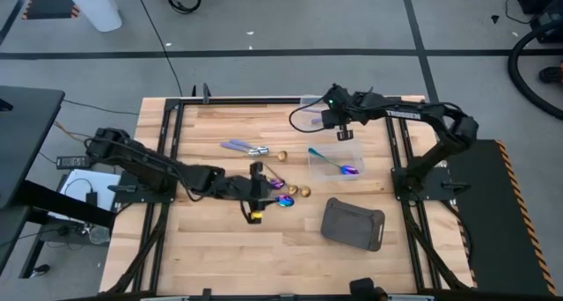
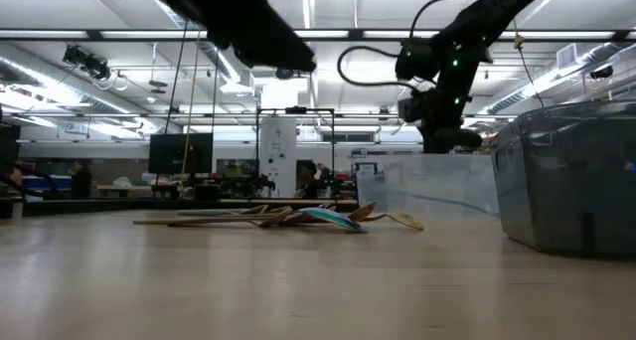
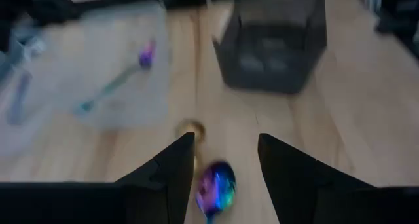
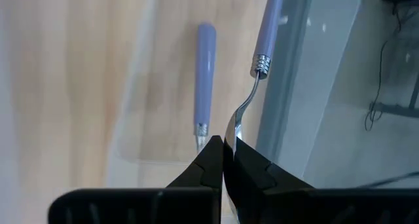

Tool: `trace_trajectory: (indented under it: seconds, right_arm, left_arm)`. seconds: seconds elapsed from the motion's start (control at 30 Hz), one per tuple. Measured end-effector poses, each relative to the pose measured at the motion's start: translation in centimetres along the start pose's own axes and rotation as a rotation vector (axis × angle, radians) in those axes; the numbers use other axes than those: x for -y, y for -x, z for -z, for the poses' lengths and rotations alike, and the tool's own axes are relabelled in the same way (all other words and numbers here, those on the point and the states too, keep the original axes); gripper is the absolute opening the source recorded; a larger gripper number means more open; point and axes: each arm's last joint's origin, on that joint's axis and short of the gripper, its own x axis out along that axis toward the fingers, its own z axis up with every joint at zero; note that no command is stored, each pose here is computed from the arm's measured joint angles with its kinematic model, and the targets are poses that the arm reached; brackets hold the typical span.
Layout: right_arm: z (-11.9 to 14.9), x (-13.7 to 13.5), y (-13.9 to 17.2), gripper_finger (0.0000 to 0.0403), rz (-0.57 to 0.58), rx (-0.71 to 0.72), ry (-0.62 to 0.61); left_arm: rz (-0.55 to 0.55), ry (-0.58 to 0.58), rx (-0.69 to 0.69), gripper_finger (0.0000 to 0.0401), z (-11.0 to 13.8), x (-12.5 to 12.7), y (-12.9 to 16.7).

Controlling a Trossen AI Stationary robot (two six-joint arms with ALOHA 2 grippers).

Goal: Sort silverware by color (type)
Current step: Put the violet spoon into the top transparent bin, then put the blue spoon into the bottom transparent bin

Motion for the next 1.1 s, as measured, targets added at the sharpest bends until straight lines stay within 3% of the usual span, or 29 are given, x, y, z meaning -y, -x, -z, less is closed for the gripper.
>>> trace_trajectory:
  seconds: [0.33,0.6,0.8,0.97,1.1]
  right_arm:
    - [0.8,0.2,-2.1,0.0031,-0.075,-0.035,-0.038]
    - [0.7,0.3,-1.5,0.0102,-0.070,-0.001,-0.088]
    - [-0.4,1.0,1.1,0.0128,0.019,0.012,-0.189]
    - [-1.8,1.0,4.0,0.0125,0.055,0.124,-0.313]
    - [-3.1,0.7,5.6,0.0124,0.051,0.238,-0.447]
  left_arm:
    - [0.037,-0.027,-0.094,0.0176,1.9,2.0,-1.1]
    - [0.013,0.002,-0.145,0.0176,2.3,1.3,-1.2]
    - [-0.049,0.010,-0.280,0.0176,3.5,-0.8,-1.5]
    - [-0.111,0.033,-0.390,0.0176,4.4,-3.1,-1.6]
    - [-0.082,0.035,-0.445,0.0176,5.1,-3.9,-2.2]
